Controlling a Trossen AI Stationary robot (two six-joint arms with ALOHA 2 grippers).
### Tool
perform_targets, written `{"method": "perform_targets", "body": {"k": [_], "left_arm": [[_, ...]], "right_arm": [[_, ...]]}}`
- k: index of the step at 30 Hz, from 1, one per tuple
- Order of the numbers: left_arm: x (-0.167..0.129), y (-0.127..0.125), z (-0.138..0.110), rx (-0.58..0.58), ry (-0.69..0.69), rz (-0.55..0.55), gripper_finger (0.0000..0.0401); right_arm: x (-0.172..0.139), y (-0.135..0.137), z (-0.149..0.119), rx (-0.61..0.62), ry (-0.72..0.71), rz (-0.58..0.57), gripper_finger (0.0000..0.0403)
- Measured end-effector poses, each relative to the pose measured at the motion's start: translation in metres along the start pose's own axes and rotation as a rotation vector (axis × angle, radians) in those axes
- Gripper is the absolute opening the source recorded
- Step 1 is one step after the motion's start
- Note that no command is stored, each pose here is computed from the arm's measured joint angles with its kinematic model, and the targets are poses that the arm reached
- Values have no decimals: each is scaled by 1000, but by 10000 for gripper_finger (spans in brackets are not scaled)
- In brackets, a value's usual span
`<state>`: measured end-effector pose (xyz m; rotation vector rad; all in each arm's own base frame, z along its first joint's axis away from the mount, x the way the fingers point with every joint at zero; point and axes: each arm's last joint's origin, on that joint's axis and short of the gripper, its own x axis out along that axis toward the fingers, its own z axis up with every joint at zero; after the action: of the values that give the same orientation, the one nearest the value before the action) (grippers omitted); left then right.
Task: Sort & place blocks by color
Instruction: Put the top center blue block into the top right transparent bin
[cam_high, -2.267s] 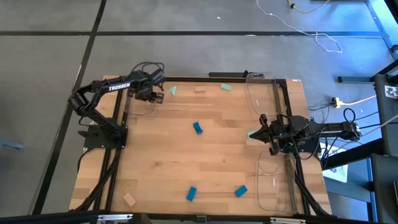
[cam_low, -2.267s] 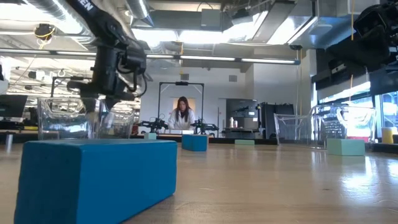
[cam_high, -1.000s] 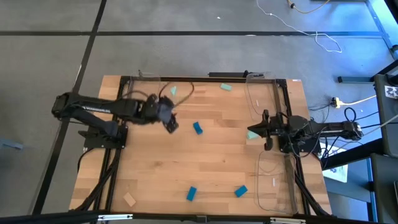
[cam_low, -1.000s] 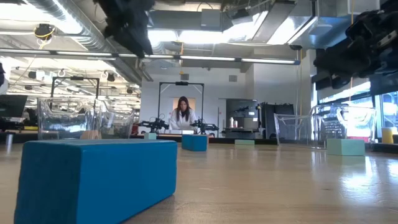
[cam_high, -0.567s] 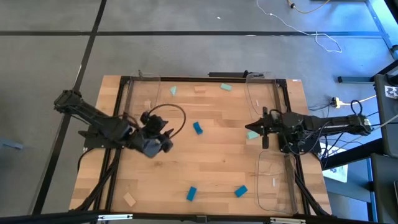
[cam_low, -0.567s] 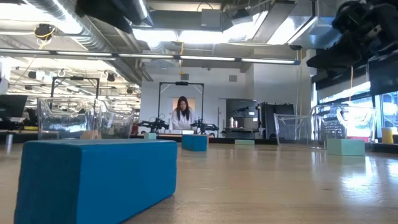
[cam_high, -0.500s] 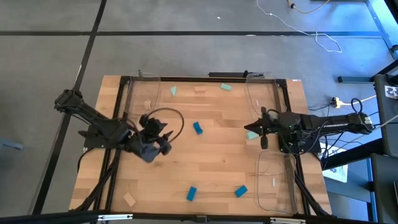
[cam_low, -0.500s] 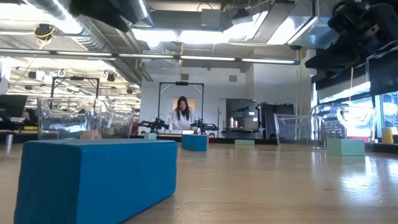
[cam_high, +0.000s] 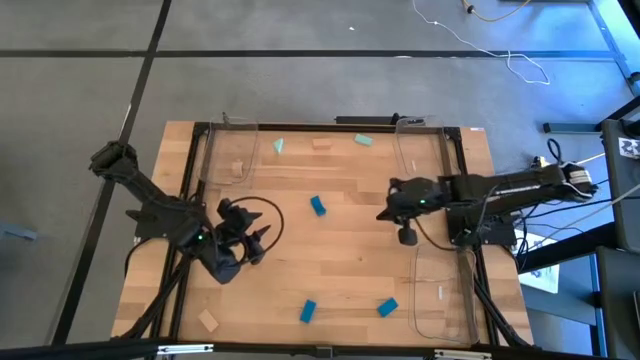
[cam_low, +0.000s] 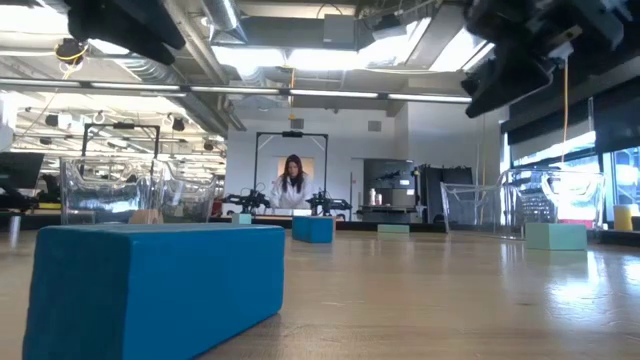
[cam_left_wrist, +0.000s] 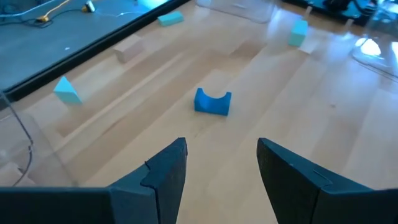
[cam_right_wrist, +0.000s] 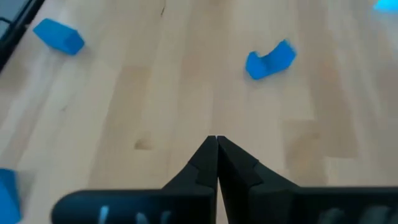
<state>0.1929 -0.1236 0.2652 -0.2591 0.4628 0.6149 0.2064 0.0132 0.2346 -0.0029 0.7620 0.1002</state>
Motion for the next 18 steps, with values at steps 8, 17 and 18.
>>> {"method": "perform_targets", "body": {"k": [8,17,18], "left_arm": [[-12,-4,-7,33,-17,-45,189],[-13,-4,-8,37,-14,-50,189],[-13,-4,-8,37,-14,-50,189]], "right_arm": [[29,-1,24,79,107,22,10],[52,-3,49,42,118,4,36],[53,-3,51,21,116,4,40]]}}
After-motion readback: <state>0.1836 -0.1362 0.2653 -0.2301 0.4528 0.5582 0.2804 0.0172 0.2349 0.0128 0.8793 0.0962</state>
